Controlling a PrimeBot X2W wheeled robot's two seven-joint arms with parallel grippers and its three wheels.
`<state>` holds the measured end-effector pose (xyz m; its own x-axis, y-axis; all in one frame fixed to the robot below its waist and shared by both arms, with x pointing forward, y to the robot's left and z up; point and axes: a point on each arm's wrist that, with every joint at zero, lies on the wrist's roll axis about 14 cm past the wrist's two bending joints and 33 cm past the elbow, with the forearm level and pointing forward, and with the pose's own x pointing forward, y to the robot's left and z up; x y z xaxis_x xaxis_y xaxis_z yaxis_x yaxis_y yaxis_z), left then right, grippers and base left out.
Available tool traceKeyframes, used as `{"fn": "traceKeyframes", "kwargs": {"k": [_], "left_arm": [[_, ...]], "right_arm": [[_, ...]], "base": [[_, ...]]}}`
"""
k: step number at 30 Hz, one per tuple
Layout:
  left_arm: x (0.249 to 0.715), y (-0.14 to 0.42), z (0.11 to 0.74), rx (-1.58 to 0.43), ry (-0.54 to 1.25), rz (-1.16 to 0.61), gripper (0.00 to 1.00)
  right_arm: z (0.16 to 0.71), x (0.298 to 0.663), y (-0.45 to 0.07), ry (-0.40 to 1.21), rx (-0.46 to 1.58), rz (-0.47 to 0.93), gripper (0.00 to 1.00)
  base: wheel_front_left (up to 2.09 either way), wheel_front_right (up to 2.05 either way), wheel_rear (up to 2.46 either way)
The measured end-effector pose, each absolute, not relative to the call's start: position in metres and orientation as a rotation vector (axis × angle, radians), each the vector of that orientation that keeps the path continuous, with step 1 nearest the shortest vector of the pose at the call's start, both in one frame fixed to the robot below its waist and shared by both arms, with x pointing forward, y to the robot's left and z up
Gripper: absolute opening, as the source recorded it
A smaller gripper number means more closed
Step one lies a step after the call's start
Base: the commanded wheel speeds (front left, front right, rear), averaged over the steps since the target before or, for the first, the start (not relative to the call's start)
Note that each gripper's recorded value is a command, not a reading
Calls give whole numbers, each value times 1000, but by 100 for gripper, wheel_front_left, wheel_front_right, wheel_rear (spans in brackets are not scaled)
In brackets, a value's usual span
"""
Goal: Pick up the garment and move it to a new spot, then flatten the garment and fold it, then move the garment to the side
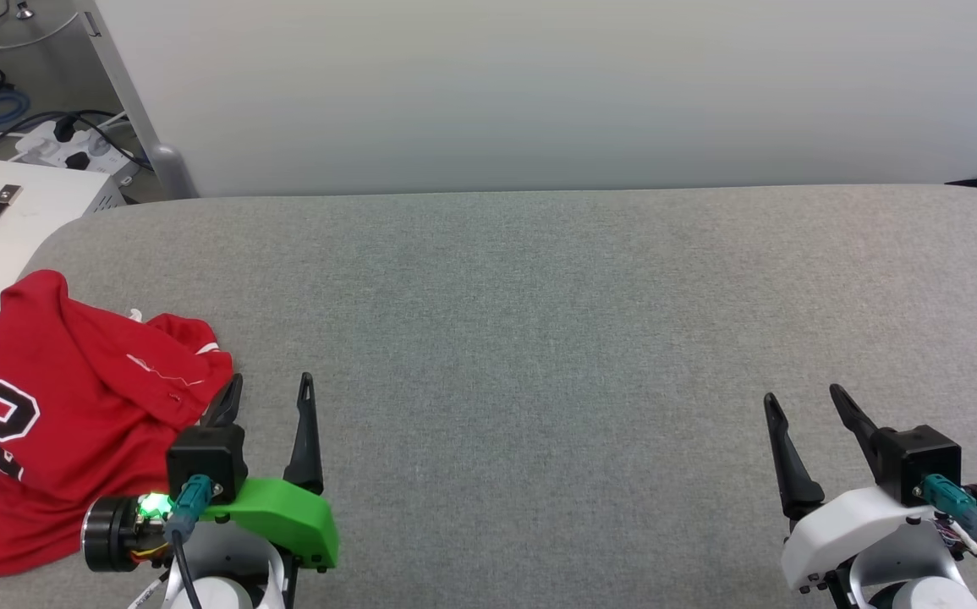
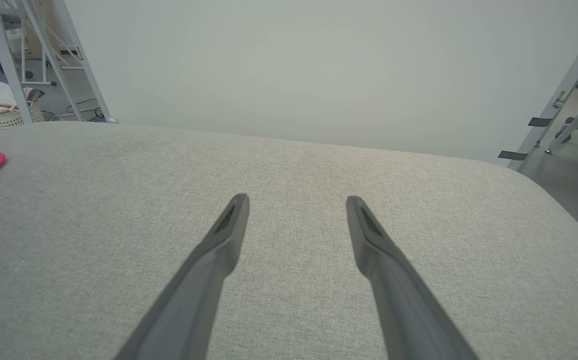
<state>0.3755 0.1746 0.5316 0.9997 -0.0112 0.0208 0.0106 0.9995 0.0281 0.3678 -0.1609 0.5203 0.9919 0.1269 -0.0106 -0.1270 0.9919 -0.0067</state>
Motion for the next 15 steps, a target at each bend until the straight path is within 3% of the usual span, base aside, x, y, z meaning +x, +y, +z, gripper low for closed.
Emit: {"fn": "traceKeyframes", "kwargs": {"k": [15], "left_arm": [[375,171,533,10,-46,-22,100]], "right_arm": [[523,369,-160,-17,45,128,100]], "base": [[0,0,0]]}}
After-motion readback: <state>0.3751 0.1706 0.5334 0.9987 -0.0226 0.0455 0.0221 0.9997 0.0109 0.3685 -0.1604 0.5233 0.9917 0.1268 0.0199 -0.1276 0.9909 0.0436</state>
